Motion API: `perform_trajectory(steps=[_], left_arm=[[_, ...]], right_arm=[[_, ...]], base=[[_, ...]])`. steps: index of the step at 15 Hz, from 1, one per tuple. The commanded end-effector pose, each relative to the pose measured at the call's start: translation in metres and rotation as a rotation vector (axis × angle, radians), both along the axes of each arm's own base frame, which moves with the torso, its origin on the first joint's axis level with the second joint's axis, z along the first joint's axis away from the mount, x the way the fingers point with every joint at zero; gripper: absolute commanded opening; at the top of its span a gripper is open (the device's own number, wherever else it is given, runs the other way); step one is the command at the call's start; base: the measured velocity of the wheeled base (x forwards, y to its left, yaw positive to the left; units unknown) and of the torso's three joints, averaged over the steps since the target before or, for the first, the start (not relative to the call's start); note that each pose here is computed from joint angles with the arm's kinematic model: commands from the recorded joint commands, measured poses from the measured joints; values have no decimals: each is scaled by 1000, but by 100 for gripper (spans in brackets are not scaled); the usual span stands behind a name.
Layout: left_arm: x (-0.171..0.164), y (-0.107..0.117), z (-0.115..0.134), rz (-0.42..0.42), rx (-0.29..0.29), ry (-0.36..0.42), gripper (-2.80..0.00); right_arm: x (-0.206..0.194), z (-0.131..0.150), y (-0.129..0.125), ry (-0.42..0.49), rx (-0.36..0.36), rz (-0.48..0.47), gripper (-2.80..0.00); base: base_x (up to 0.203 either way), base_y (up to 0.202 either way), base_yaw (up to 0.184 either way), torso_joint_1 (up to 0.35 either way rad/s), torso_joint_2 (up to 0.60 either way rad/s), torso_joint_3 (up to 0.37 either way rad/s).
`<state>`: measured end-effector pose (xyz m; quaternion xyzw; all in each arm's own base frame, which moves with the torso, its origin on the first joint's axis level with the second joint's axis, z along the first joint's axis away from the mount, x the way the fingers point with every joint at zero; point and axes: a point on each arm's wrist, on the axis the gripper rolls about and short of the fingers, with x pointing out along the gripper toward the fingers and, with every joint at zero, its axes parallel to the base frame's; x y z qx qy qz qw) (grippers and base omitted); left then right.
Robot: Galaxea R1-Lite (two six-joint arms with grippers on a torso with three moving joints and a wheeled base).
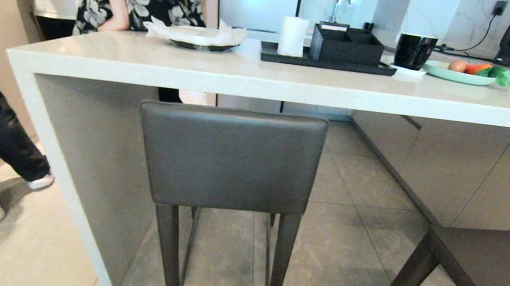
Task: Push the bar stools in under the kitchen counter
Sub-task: Pull the gray chair out from under the dining table
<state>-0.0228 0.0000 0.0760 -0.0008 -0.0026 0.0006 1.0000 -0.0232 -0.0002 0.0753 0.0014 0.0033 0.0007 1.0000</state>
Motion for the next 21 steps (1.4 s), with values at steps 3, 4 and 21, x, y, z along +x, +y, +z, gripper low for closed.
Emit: perform_trajectory(steps=[3,4,21], left_arm=[[0,0,0,0,0,2,-280],[0,0,0,0,0,2,-280],[0,0,0,0,0,2,-280]], right_arm=[[0,0,0,1,0,0,-280],[0,0,0,1,0,2,-280],[0,0,0,3,0,1,-280]], base=[[29,0,0,3,1,-2],[0,0,0,0,0,0],[0,68,-1,1,1,1]])
